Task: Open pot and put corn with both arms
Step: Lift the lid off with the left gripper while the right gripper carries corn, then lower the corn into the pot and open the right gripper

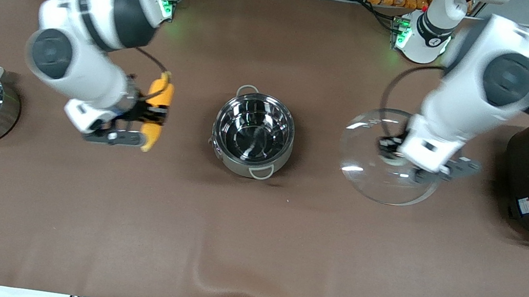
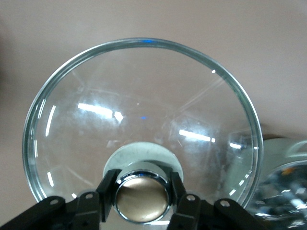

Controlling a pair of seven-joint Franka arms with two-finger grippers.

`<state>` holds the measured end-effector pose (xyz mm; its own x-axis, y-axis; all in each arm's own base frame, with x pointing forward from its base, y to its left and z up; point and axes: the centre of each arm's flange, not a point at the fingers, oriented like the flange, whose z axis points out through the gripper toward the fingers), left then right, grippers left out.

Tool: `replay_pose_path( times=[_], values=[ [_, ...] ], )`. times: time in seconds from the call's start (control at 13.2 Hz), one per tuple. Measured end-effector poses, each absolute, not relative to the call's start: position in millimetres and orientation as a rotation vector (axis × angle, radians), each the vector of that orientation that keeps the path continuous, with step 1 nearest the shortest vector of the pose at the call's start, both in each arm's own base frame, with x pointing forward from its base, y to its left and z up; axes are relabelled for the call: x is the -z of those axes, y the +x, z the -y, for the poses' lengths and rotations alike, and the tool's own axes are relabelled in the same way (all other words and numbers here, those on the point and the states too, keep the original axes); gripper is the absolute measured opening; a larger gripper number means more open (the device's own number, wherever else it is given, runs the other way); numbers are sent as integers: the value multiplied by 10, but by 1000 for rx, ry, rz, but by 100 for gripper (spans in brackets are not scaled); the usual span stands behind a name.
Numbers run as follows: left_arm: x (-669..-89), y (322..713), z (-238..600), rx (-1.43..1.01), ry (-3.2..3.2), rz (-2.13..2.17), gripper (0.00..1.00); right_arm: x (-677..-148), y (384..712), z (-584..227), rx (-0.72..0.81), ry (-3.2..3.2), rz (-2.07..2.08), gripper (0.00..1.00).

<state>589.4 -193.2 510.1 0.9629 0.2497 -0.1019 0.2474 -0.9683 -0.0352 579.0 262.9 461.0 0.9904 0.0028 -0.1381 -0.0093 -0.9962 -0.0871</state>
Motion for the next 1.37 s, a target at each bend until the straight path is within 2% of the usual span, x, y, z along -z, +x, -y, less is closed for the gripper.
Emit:
replay_pose_path(
  times=[0.23, 0.46, 0.99, 1.29, 1.37],
  values=[
    [-4725, 5917, 1043, -233, -3093, 342, 50, -4443, 5606, -3252, -173, -3055, -98, 33],
    [-4080, 5822, 556, -200, -3112, 341, 50, -4175, 5431, -3760, -143, -3069, -142, 33],
    [-2958, 5288, 533, -68, -3137, 333, 50, -3386, 5220, -4462, -38, -3099, -207, 33],
    [-2557, 5218, 306, -104, -3132, 392, 50, -3173, 5205, -4559, -17, -3093, -249, 33],
    [-2497, 5220, 229, -113, -3130, 410, 50, -3168, 5199, -4569, -16, -3092, -251, 39]
  ],
)
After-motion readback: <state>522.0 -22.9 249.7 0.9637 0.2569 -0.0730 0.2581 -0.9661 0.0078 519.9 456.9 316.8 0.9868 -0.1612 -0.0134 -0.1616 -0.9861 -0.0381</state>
